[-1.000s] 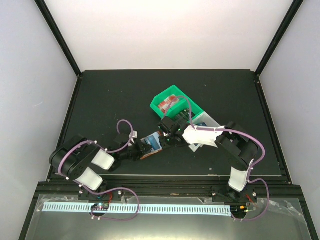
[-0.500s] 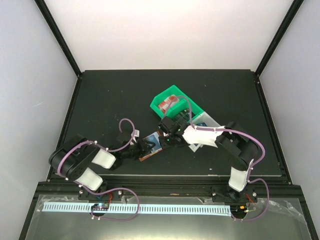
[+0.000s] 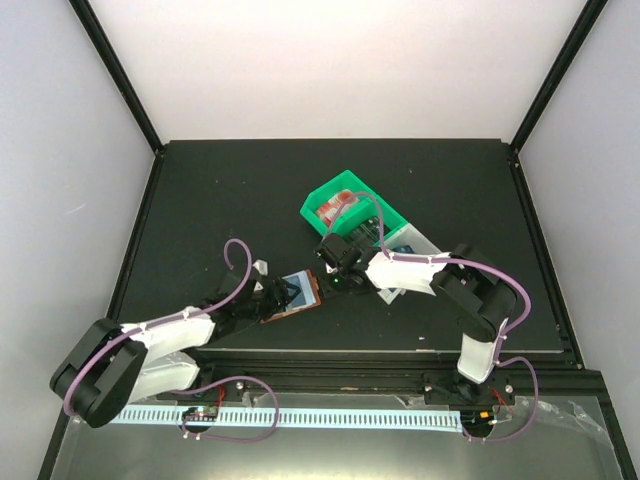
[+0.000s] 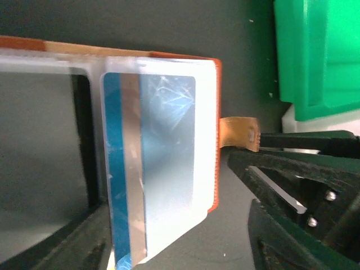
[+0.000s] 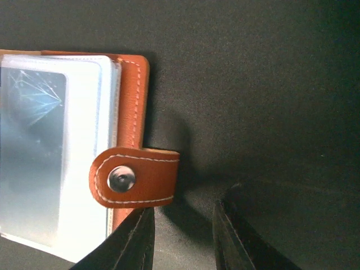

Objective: Put the credit cards into the card holder
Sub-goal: Insert the credit card into the card holder.

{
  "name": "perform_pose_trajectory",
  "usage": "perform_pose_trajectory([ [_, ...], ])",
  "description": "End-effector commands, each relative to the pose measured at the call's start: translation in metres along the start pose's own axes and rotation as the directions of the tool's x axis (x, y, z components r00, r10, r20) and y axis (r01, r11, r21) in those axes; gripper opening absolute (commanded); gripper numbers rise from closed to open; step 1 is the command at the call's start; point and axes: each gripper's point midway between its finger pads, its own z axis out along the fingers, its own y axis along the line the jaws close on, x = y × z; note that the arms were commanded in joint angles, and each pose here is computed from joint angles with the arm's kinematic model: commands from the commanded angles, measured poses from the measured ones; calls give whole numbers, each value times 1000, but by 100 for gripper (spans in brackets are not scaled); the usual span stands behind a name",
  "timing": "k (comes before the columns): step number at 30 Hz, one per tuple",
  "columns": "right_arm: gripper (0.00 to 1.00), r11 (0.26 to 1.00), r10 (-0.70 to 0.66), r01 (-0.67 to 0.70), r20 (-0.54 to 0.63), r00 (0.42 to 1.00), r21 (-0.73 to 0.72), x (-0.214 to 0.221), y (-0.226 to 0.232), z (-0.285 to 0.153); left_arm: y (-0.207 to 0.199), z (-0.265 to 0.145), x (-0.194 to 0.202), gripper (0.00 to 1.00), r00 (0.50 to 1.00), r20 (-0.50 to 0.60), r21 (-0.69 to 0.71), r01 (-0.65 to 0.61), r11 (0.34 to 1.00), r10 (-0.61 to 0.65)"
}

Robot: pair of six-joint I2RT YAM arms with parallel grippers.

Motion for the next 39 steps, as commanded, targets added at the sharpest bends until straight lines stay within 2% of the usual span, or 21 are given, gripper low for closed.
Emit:
perform_pose_trajectory([
  [1, 32, 1000, -12, 12, -35, 999, -2, 12, -1, -1, 17, -5, -2, 62, 1000, 10, -113, -23, 993, 24],
  [6, 31, 1000, -17, 17, -17, 1000, -21, 7, 4, -8, 16, 1, 0, 48, 999, -18, -118, -46, 992, 44],
  [12, 30, 996, -35, 33, -28, 999, -81, 10, 13, -7, 0, 11, 5, 45, 989, -83, -56, -125, 991, 120],
  [19, 26, 995, -55, 49, -68, 996, -89, 16, 14, 3, -20, 16, 6, 60, 964, -131, -17, -237, 971, 233],
  [24, 26, 998, -48, 46, -42, 998, -47, 11, 8, -1, -26, 22, 16, 67, 941, -197, 31, -274, 961, 275],
  [30, 26, 999, -22, 21, 26, 999, 40, -1, -7, -17, -21, 16, 7, 74, 939, -186, -60, -306, 950, 290],
  [34, 27, 1000, -15, 14, 61, 998, 24, -5, -5, -31, -32, 3, 3, 79, 940, -158, -50, -315, 948, 304],
  [39, 28, 1000, -14, 15, 77, 997, -10, -8, 2, -41, -20, -3, 0, 80, 947, -150, -125, -302, 945, 283],
])
